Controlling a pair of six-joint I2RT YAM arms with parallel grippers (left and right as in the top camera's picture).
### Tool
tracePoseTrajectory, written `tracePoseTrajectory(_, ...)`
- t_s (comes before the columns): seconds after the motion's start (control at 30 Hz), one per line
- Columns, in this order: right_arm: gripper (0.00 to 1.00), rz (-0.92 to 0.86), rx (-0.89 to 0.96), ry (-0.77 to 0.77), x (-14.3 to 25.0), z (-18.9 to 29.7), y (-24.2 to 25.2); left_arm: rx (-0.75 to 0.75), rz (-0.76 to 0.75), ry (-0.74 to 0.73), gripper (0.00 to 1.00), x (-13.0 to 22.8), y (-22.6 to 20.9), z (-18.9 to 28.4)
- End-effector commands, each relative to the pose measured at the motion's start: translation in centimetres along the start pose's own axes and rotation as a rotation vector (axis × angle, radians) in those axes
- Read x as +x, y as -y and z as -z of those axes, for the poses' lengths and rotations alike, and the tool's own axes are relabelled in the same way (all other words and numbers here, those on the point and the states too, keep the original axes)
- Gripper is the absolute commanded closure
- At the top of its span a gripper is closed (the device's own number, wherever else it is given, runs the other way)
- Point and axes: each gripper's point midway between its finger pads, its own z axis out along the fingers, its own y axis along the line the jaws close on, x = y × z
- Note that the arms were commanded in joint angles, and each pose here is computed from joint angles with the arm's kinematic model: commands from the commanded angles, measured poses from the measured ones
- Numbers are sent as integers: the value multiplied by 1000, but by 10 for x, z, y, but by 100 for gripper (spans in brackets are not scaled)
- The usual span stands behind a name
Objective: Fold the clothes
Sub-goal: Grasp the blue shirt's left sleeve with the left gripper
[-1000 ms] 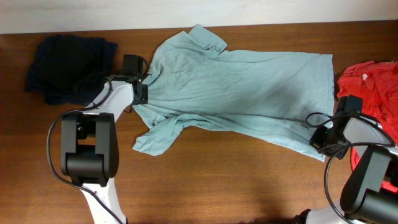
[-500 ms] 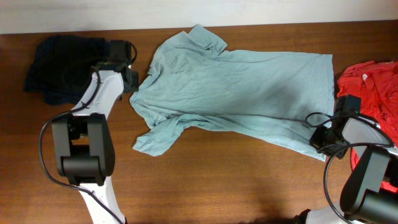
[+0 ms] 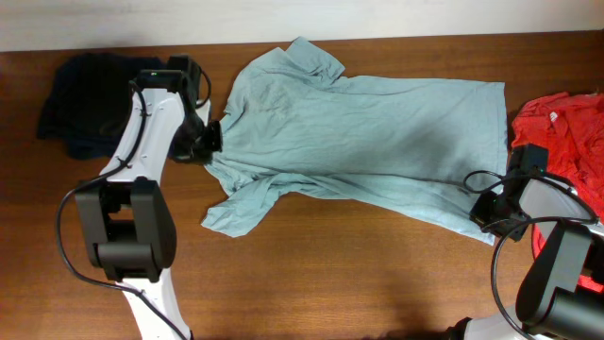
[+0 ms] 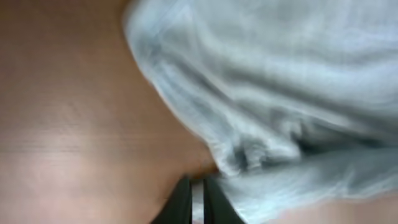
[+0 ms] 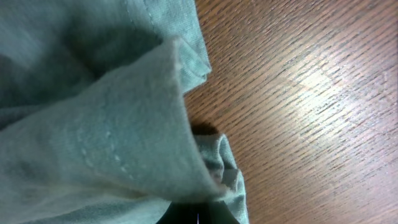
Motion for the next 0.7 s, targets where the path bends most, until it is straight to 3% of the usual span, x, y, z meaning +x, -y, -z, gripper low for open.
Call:
tracePoseTrajectory(0.0,95,-9,33,-108,28,-29,8,46,-59,-70,90,18,32,-3)
tracePoseTrajectory(0.17,94,-10,27,-111,29,-29,7,-178,-218,19,89,13,55,-6)
tracePoseTrajectory(0.33,94,-10,27,-111,29,-29,7,-301,-327,48,85,21,76,-11)
tracePoseTrajectory(0.43,94,-11,22,-113,29,-29,7,-325,-351,16,73,32,76,-21)
tracePoseTrajectory(0.67,90,-11,4,-114,29,-29,3,-344,-393,-3,72,37,72,-34)
